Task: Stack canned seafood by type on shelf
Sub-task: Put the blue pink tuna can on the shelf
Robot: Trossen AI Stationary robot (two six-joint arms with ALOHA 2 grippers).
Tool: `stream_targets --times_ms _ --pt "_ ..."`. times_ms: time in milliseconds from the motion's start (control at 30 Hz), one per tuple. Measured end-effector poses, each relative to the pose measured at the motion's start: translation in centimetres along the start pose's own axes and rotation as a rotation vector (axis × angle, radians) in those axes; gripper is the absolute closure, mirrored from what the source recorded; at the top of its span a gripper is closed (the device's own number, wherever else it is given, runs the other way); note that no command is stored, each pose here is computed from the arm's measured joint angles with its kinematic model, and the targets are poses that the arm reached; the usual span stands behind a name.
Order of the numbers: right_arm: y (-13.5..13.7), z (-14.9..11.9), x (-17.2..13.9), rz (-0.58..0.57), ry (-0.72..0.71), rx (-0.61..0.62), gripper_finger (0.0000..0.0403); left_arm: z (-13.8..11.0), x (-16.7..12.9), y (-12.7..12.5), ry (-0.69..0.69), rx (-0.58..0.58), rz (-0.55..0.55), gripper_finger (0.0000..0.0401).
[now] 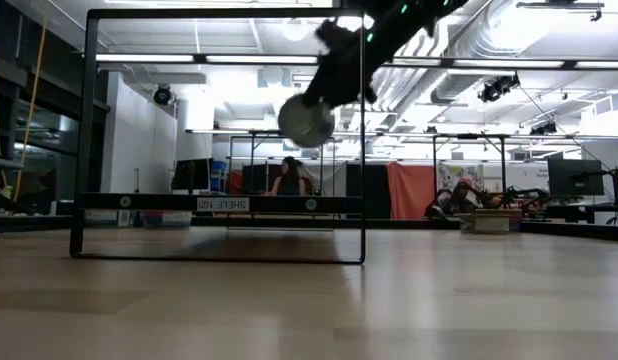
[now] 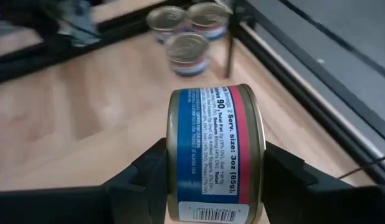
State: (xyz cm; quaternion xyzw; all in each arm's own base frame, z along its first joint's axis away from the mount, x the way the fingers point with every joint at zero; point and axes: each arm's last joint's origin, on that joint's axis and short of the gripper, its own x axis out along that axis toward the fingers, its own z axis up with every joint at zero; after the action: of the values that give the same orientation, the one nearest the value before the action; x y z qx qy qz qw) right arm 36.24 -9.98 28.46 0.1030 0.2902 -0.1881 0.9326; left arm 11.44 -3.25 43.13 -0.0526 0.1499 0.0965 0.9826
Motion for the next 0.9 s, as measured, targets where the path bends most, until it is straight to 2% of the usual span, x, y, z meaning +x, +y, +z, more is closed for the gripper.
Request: stream_targets --times_ms 133,267,400,467,700,800,900 --pt "0.4 -0.7 1.9 -0.074 0.002 -0.083 0.0233 -0.4 0.0 0.1 0.039 0.03 0.011 0.0401" --pt "1.7 -2.6 3.9 -0.182 0.088 -0.362 0.0233 -1.1 0.4 0.1 0.07 0.069 0.022 0.0401" --pt "2.8 -3.7 5.4 -0.377 0.131 -0.639 0.0233 -1.3 0.6 0.0 0.089 0.083 0.033 0.0401" --pt "2.9 -4.1 6.1 -0.426 0.159 -0.743 0.0233 -1.2 0.6 0.0 0.085 0.088 0.05 0.0401" --pt "3.2 -5.6 8.4 -0.46 0.244 -1.008 0.0233 -1.2 0.9 0.0 0.077 0.045 0.099 0.0401" --pt "3.4 -5.3 8.7 -0.452 0.199 -1.034 0.0233 -1.2 1.2 -0.2 0.08 0.022 0.112 0.0401" --pt "3.6 -5.2 8.8 -0.39 0.166 -1.046 0.0233 -1.3 1.5 -0.4 0.089 0.004 0.116 0.0401"
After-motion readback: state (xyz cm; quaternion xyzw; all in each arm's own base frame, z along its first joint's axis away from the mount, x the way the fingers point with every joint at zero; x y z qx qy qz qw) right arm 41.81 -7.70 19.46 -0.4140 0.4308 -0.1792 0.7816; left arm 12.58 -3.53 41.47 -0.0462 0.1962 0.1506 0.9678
